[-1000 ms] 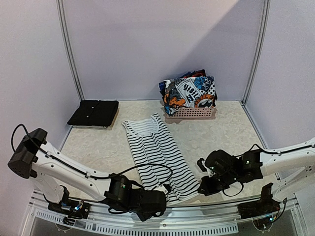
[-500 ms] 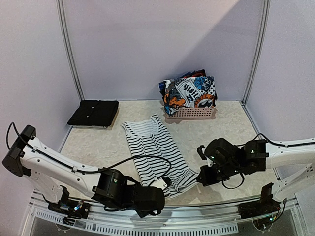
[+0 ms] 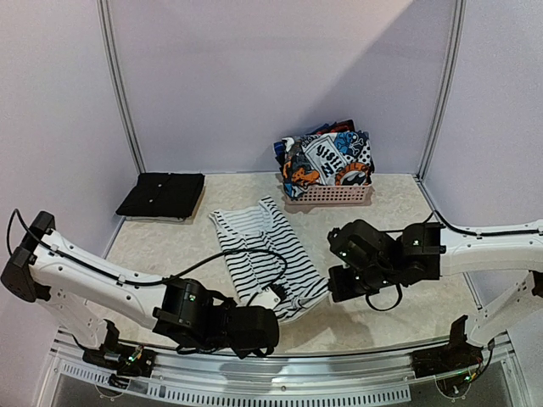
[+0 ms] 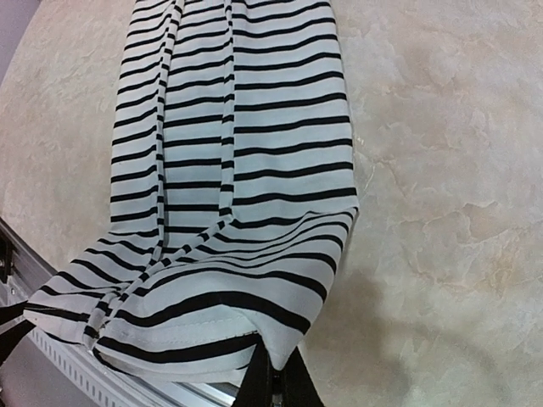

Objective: Fold and stack the mixed laundry pile
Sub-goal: Fold the rectangle-folded tank top at the center of the board.

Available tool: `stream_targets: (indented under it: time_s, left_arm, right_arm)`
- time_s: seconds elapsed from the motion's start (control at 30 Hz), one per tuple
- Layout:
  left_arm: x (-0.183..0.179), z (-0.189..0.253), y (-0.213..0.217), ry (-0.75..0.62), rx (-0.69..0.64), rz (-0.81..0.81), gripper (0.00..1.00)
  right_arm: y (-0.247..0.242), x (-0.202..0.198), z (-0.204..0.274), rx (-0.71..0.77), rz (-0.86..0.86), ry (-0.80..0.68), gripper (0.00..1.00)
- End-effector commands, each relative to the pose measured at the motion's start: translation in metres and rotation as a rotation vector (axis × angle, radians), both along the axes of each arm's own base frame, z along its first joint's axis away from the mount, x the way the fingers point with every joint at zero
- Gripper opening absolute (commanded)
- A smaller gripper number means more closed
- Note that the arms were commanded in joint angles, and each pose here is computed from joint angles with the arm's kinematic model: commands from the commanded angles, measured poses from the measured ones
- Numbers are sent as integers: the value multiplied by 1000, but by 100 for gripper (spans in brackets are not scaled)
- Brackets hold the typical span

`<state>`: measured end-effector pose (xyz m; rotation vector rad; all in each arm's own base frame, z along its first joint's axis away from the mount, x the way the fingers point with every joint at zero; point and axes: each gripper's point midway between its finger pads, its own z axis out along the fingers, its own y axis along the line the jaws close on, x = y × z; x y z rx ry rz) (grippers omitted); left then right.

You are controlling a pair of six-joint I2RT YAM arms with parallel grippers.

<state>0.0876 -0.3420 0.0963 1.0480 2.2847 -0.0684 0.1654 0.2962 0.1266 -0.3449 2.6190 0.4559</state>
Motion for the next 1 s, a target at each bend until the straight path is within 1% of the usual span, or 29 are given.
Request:
stream_targets:
  time_s: [0.0,0.23,0.6,0.97]
  left_arm:
    - [28,15,17,-74,-9,81,0]
    - [56,24,27,-119,-27,147,0]
    - [109,35,51,-162,-30,273,0]
    - [150,28,70,-160,-14,353,0]
  right_arm:
    - [5,19,12,-57,-28,-92,0]
    - [18,49,26,-100,-80,-192,0]
    - [39,107,32,-77,-99,-218,0]
    - [59,158,29,-57,-71,-228,0]
